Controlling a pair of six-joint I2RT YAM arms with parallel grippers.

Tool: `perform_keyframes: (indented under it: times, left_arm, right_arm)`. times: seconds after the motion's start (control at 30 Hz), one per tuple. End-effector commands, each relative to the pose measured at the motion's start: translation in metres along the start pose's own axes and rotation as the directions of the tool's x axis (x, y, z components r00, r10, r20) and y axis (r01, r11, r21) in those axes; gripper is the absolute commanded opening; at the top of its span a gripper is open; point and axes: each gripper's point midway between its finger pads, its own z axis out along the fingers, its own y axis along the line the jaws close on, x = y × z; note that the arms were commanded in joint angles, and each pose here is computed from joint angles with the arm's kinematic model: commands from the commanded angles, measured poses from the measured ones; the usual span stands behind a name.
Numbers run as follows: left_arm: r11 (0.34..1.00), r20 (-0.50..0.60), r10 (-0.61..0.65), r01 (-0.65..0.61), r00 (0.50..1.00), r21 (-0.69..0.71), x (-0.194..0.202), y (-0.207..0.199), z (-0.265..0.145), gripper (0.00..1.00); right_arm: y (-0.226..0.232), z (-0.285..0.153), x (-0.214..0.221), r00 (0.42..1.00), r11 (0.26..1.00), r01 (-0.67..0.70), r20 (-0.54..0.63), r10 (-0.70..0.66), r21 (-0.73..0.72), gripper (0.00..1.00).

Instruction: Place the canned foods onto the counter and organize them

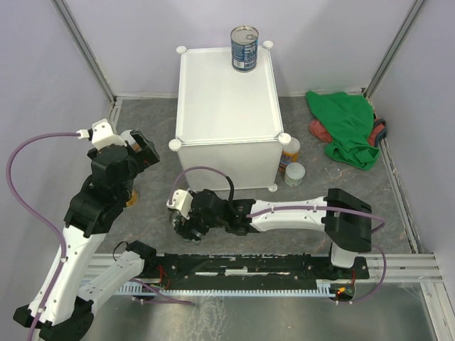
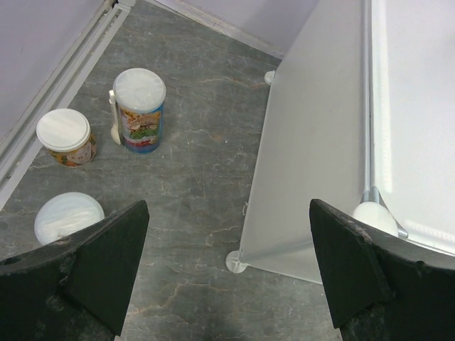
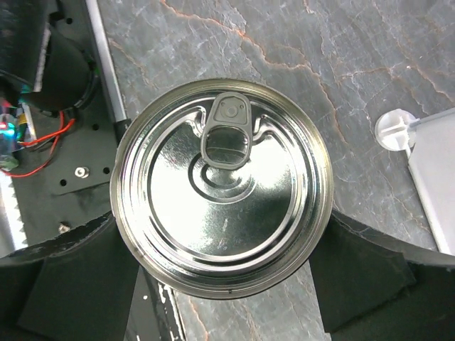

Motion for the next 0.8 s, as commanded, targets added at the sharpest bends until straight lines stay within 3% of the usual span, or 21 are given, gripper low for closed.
perform_keyframes:
  times: [0.0, 0.77]
  left_arm:
    - [0.998, 0.053, -0.066, 0.066, 0.996, 0.001, -0.010, -0.002, 0.001, 1.00]
    - [0.998, 0.066, -0.055, 0.055, 0.996, 0.006, -0.013, -0.009, 0.010, 1.00]
  right_arm:
    - [0.009, -0.051, -0.102, 0.955, 0.999, 0.030, 0.296, -0.020, -0.030, 0.01]
    - [0.020, -0.194, -0.228, 0.881, 0.993, 0.113, 0.467, -0.079, -0.044, 0.01]
